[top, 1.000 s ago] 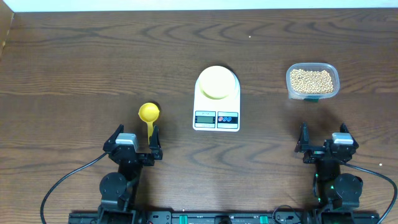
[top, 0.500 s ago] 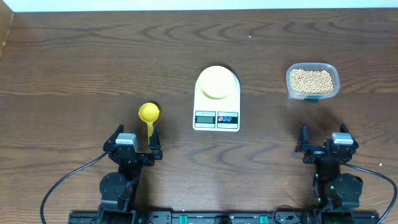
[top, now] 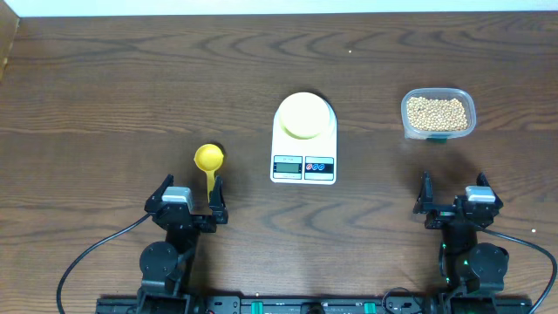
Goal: Scoop item into bowl and weigh 50g on scale
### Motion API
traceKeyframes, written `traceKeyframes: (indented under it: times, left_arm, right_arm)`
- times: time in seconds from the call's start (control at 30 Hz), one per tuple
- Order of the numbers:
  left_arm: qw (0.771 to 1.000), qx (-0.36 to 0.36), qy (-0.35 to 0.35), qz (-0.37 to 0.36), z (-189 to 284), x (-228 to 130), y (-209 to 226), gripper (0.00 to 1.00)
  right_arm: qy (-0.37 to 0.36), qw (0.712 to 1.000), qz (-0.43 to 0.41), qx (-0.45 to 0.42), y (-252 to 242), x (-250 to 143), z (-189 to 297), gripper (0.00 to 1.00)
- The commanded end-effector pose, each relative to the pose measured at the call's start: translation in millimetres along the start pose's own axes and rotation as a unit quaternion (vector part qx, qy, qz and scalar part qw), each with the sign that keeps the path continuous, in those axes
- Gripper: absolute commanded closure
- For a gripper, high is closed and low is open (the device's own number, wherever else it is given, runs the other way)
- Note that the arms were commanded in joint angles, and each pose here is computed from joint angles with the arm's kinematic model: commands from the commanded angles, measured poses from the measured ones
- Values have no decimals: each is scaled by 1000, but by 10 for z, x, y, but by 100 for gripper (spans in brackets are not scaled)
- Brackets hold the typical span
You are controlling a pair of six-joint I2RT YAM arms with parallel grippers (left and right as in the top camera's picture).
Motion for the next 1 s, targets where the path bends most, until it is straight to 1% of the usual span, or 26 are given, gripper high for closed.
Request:
traceKeyframes:
  times: [0.0,0.97]
  left_arm:
    - [1000,8,23,2,-12,-134,17,2]
    - [1000,18,23,2,-12,-135,39,2]
  right_arm:
    - [-1,1000,-8,-1,3,-3,3,1]
    - [-1,1000,-8,-1,3,-2,3,1]
Point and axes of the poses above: each gripper's point midway between its finger pads, its own z axis back along the fingers, its own y axis along the line the jaws close on, x = y × z, the point moved 6 cm from there along z, back along the fingers, and after that the axes turned 7 degrees about -z, right-handed, at the moved point
